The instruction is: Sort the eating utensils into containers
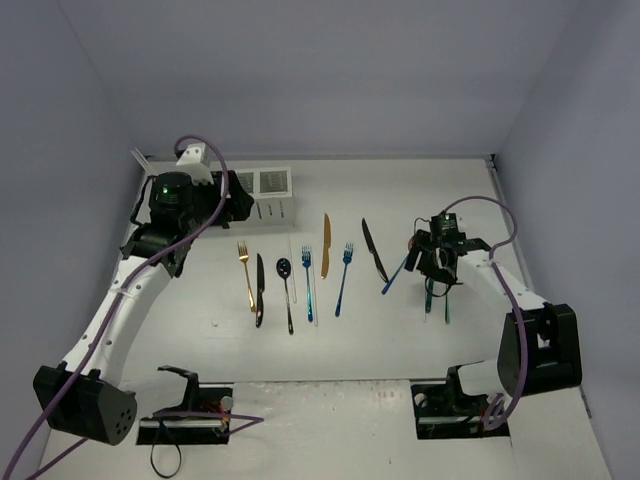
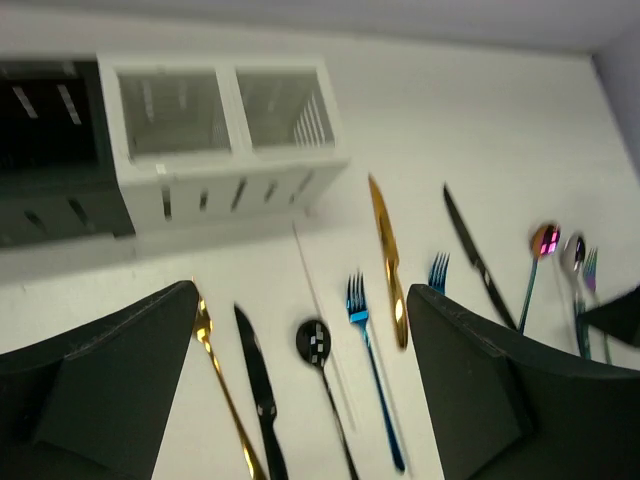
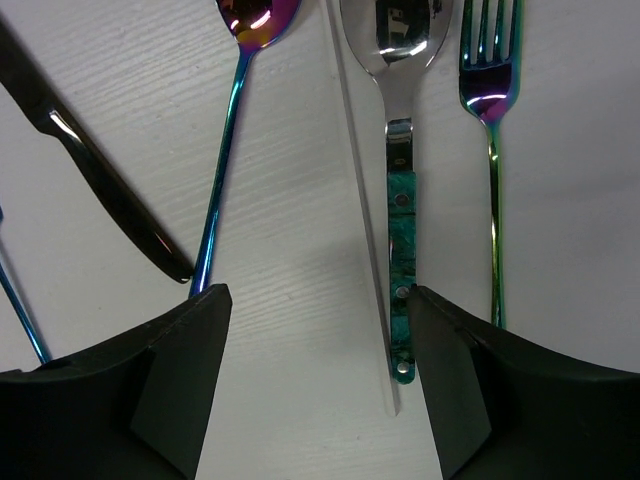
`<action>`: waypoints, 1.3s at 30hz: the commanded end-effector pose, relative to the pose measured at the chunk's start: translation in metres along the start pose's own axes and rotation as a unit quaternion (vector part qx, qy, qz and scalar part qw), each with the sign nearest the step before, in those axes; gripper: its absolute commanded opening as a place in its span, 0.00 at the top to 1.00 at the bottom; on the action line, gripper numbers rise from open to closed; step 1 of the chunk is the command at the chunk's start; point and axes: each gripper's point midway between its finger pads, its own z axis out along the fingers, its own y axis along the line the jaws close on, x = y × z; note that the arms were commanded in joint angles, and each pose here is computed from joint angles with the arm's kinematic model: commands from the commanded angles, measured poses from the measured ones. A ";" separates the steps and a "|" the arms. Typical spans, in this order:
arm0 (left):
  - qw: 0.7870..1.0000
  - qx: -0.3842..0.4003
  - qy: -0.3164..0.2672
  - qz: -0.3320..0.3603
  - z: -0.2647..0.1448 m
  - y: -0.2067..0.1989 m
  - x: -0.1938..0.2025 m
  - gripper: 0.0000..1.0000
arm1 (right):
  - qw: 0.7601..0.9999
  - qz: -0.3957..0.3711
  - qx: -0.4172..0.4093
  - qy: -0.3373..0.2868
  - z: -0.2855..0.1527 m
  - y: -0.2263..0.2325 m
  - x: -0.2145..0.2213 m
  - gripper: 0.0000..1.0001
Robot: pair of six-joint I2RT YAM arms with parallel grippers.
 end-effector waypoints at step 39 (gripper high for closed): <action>0.996 0.077 0.038 0.009 -0.044 -0.037 0.049 0.17 | 0.999 -0.022 0.027 0.019 0.028 -0.008 0.017 1.00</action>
